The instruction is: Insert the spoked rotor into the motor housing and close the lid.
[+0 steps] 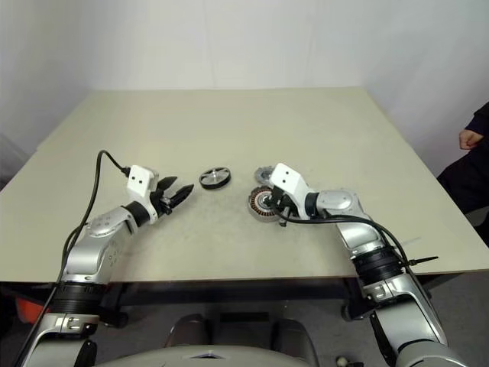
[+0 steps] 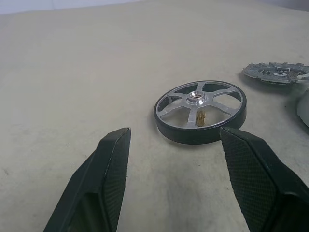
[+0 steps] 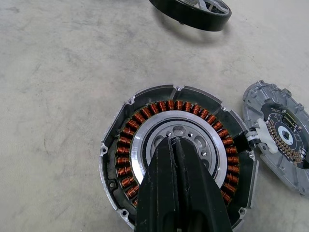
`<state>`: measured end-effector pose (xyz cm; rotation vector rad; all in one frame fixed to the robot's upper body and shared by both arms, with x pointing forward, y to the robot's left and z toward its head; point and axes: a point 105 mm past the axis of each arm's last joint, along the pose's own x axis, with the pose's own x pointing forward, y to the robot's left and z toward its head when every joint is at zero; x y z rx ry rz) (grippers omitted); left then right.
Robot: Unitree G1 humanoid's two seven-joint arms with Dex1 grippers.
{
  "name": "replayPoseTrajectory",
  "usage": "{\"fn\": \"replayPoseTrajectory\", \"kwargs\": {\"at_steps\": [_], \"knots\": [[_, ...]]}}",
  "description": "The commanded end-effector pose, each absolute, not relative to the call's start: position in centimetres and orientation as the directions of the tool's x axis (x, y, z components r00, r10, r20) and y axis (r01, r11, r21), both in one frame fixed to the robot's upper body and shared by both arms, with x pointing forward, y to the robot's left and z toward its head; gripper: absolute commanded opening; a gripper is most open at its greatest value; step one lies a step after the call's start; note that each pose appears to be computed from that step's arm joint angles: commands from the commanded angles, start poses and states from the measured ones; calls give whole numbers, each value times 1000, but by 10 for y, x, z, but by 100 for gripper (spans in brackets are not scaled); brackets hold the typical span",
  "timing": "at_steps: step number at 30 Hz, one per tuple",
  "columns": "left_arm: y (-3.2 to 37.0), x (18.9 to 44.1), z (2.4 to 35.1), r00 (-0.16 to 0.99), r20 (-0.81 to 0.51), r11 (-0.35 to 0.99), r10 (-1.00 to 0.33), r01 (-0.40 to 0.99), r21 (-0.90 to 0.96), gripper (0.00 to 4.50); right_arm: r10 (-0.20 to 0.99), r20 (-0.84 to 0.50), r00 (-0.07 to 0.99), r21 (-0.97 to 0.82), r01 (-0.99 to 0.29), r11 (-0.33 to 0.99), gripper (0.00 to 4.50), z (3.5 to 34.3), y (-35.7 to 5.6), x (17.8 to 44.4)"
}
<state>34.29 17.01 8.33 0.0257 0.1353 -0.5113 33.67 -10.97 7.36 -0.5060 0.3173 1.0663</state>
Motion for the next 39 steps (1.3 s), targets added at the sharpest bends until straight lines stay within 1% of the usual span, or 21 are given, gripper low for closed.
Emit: {"fn": "replayPoseTrajectory", "kwargs": {"at_steps": [1, 4, 7, 13, 15, 17, 18, 22, 27, 32, 34, 39], "knots": [[172, 347, 100, 874, -77, 876, -480, 482, 6, 313, 774, -408, 485, -306, -871, 384, 11, 106, -106, 344], [173, 348, 100, 883, -66, 886, -464, 463, -35, 313, 771, -385, 508, -331, -855, 398, 11, 116, -107, 348], [172, 348, 99, 882, -75, 885, -465, 464, -31, 313, 774, -385, 503, -330, -858, 393, 11, 118, -106, 348], [173, 347, 98, 883, -79, 886, -463, 462, -30, 313, 761, -431, 485, -285, -873, 395, 11, 97, -109, 346], [174, 347, 98, 884, -80, 888, -461, 460, -30, 313, 762, -441, 474, -246, -880, 406, 11, 88, -108, 344], [174, 347, 98, 884, -81, 888, -460, 459, -28, 313, 737, -480, 477, -245, -879, 409, 11, 73, -112, 344], [174, 347, 98, 885, -81, 888, -459, 458, -27, 313, 738, -481, 474, -236, -880, 411, 11, 71, -112, 343], [175, 347, 98, 887, -80, 890, -455, 454, -25, 313, 747, -456, 483, -248, -875, 415, 11, 79, -110, 345], [174, 347, 96, 886, -85, 890, -456, 456, -28, 313, 773, -399, 494, -301, -866, 398, 11, 106, -107, 347], [172, 347, 96, 885, -85, 889, -458, 457, -33, 313, 774, -384, 503, -326, -858, 396, 11, 116, -106, 349], [172, 347, 96, 885, -85, 889, -458, 457, -33, 313, 773, -385, 504, -323, -858, 399, 11, 115, -106, 350], [174, 347, 96, 887, -84, 891, -455, 453, -33, 313, 758, -430, 491, -267, -871, 412, 11, 93, -109, 349]]}}
